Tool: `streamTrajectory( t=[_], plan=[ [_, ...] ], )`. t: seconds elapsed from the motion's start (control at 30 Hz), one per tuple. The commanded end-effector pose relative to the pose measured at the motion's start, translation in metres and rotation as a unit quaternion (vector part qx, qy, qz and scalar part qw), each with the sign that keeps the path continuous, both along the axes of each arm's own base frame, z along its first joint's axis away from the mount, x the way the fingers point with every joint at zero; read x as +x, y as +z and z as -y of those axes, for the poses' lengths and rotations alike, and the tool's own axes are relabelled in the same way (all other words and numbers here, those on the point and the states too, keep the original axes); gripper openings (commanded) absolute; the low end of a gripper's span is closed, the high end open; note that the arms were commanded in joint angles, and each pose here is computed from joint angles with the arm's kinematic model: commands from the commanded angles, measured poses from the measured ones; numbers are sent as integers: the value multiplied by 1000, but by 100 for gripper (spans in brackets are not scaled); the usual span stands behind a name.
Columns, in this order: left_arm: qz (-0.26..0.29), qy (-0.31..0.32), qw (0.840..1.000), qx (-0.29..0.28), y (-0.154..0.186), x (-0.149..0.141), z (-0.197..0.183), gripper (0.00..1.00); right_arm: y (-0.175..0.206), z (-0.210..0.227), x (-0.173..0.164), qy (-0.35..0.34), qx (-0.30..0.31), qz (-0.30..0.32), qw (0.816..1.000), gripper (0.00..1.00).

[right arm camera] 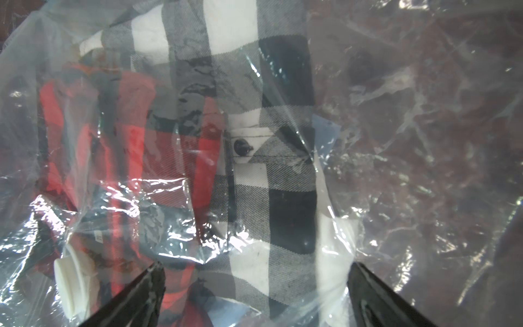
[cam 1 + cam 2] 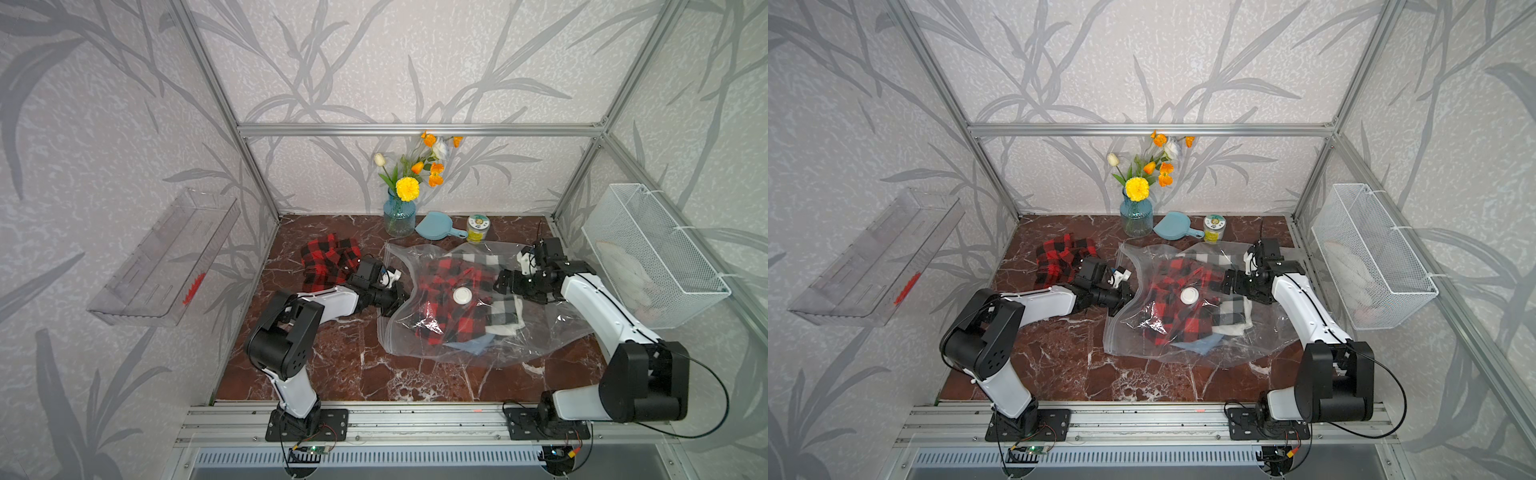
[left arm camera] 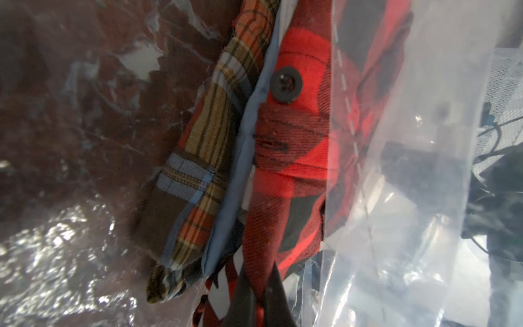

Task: Take the shirt out of the vacuum bag
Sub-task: Take out the shirt from the vacuum bag.

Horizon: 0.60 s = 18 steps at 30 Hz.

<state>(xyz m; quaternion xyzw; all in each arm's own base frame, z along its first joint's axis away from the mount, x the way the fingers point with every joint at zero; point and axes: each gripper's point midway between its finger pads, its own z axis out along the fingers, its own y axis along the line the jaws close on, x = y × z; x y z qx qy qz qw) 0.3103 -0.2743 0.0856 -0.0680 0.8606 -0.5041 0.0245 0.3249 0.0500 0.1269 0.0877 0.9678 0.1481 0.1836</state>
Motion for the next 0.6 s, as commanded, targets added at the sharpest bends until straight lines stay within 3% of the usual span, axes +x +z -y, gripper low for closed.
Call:
streamTrajectory(
  t=[0.0,0.33,0.57],
  plan=[
    [19,14,1000,3,6,2,-10,0,8,1,2,2,-1,11,1000,100],
    [20,45,999,7,7,4,-36,0,26,-7,6,12,20,27,999,100],
    [26,62,998,9,14,10,-50,0,45,-39,4,71,49,56,995,99]
  ],
)
